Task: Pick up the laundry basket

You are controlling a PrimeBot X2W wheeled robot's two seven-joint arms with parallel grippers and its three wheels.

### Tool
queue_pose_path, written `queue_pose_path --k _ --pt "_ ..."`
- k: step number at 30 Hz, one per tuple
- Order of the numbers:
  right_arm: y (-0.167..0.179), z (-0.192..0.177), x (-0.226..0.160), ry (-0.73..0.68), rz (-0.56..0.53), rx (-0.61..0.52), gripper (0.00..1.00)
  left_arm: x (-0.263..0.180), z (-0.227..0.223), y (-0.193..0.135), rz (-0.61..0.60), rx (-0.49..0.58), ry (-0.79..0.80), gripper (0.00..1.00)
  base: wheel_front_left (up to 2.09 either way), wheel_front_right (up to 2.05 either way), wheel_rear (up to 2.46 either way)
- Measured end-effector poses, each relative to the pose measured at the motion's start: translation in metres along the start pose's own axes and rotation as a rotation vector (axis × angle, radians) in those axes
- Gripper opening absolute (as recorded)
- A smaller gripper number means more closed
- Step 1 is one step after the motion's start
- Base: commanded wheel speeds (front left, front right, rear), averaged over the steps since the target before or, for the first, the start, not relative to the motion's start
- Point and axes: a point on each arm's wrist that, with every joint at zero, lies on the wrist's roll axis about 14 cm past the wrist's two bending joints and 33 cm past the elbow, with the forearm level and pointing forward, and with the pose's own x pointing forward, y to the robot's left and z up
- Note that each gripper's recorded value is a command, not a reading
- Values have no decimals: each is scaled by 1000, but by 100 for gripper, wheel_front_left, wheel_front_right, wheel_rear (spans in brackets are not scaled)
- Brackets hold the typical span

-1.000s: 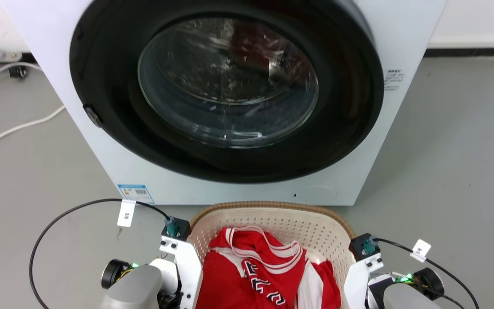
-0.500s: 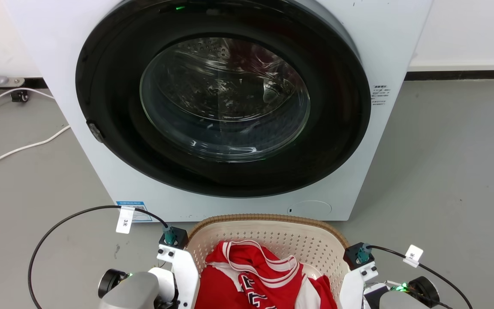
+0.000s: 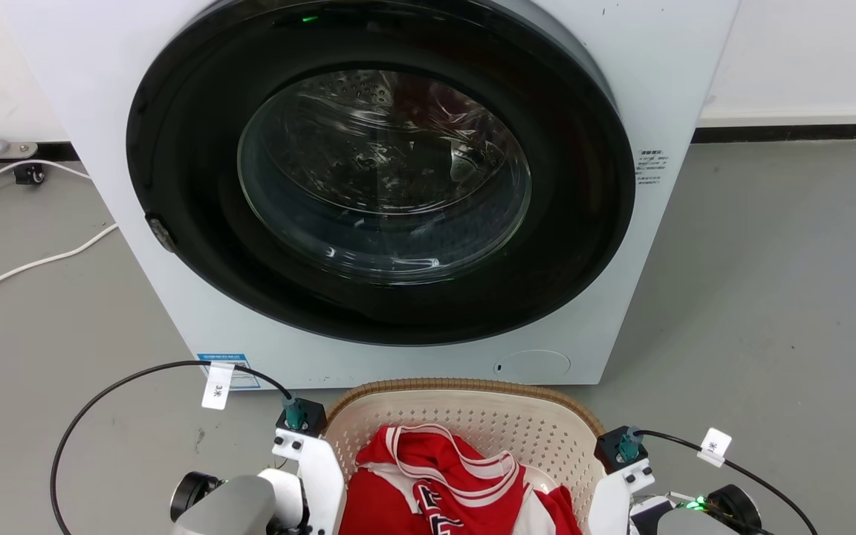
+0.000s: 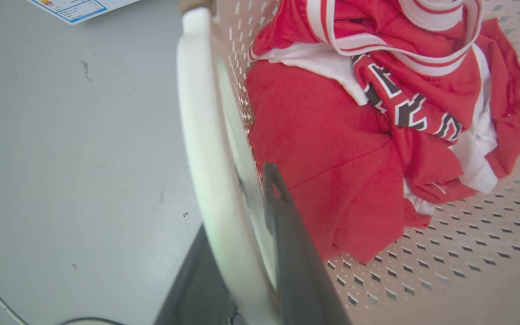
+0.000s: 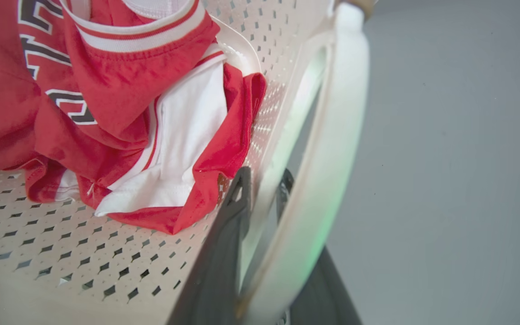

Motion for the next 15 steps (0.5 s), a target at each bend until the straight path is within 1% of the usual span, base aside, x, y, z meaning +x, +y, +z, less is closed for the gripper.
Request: queue_pose_path --k 15 --pt "0 0 -1 -3 -1 -1 0 0 -2 -1 -5 -7 -2 0 0 0 0"
